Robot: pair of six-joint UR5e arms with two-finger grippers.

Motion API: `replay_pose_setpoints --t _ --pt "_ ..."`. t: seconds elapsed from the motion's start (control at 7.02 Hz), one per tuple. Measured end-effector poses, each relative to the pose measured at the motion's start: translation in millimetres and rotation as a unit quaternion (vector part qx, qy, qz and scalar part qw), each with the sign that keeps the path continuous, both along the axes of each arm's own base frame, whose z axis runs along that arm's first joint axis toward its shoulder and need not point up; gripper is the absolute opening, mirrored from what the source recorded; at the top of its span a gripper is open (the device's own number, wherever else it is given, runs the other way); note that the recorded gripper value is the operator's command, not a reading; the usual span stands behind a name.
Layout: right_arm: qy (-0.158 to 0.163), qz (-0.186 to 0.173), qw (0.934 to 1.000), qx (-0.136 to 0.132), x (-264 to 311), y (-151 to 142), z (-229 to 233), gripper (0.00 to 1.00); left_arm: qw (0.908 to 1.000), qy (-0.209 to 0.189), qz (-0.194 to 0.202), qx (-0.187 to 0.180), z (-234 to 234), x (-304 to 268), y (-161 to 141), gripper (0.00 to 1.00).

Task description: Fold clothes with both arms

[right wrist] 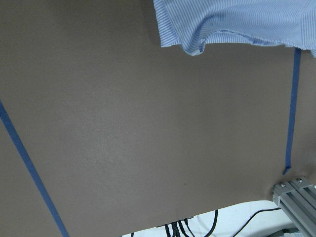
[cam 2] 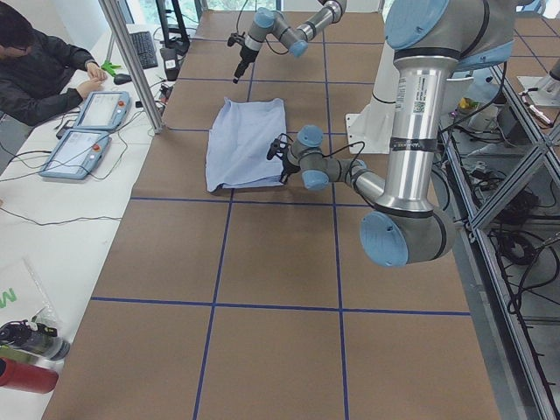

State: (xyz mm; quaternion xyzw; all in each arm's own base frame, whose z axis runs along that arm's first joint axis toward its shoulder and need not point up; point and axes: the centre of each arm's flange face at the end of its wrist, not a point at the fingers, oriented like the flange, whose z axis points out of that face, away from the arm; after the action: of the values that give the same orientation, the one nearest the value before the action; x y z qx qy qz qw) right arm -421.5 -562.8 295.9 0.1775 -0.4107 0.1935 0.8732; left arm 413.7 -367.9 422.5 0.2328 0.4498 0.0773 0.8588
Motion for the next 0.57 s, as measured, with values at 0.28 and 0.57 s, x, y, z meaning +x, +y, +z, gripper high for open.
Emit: replay_pose_setpoints --t 0.28,0.57 --pt "-0.001 0.001 1.0 -0.002 -3.6 2.6 0.0 1.0 0.9981 -0.042 -0.03 0.033 22.1 -43.9 -48.4 0.0" --pt "-0.002 0.003 1.0 -0.002 -7.9 5.9 -0.7 1.0 0.9918 -0.082 -0.081 0.054 30.4 -59.6 -154.5 0.0"
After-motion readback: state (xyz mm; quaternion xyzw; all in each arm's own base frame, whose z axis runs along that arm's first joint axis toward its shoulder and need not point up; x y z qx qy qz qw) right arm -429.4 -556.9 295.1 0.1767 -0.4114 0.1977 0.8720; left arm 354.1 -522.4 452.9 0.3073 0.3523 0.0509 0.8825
